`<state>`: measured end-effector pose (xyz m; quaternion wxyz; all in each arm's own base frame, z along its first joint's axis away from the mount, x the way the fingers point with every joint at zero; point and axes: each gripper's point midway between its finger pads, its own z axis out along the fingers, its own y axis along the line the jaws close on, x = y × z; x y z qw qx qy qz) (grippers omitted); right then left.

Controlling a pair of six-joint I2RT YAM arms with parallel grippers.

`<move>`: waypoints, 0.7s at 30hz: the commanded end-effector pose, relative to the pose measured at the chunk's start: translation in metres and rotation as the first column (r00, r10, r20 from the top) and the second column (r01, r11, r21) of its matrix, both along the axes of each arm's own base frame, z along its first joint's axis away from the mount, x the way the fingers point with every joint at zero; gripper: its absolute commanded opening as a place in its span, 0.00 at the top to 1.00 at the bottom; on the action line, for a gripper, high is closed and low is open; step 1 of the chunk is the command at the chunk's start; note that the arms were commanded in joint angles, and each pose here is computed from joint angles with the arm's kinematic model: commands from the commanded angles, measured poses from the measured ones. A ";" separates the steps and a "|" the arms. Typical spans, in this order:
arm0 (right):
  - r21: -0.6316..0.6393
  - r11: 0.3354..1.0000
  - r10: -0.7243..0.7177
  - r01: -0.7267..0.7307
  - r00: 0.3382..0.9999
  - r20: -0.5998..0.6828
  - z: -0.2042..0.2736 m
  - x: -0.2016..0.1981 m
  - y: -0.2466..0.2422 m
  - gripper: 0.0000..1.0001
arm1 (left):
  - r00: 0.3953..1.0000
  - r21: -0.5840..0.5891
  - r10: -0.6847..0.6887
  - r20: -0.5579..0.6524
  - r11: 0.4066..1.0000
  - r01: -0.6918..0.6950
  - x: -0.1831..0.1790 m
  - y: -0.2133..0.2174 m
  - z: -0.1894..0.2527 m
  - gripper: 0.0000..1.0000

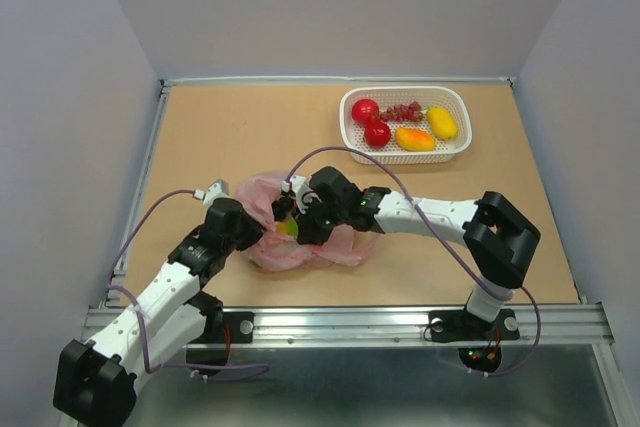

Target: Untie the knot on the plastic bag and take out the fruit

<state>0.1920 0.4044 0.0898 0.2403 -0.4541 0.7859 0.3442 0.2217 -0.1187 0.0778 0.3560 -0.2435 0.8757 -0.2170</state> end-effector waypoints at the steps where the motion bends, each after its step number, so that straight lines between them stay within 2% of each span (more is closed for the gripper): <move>1: 0.096 0.993 0.073 -0.074 0.997 0.016 0.030 -0.029 0.005 0.99 | 0.997 -0.035 0.067 0.027 0.997 -0.066 0.001 0.006 0.006 1.00; 5: 0.089 0.988 0.129 -0.127 0.991 -0.024 0.022 -0.053 -0.001 1.00 | 0.993 -0.065 0.112 0.040 0.992 -0.109 -0.001 0.010 0.008 1.00; 8: 0.047 0.983 0.181 -0.178 0.981 -0.074 -0.002 -0.077 -0.008 0.99 | 0.987 -0.107 0.157 0.045 0.983 -0.152 -0.004 0.014 0.010 1.00; 11: 0.007 0.979 0.205 -0.206 0.972 -0.118 -0.023 -0.091 -0.012 0.99 | 0.980 -0.142 0.195 0.051 0.972 -0.186 -0.008 0.017 0.013 0.95; 15: -0.056 0.972 0.215 -0.227 0.962 -0.167 -0.051 -0.106 -0.021 1.00 | 0.977 -0.163 0.210 0.042 0.966 -0.200 -0.012 0.019 0.010 0.80; 18: -0.098 0.967 0.214 -0.234 0.960 -0.182 -0.067 -0.112 -0.026 1.00 | 0.977 -0.173 0.209 0.040 0.964 -0.199 -0.012 0.017 0.012 0.62; 19: -0.112 0.967 0.205 -0.227 0.961 -0.184 -0.072 -0.112 -0.027 0.99 | 0.978 -0.171 0.207 0.038 0.965 -0.198 -0.012 0.017 0.011 0.53; 21: -0.129 0.970 0.184 -0.208 0.967 -0.176 -0.075 -0.109 -0.027 0.99 | 0.980 -0.169 0.195 0.029 0.968 -0.187 -0.013 0.015 0.008 0.47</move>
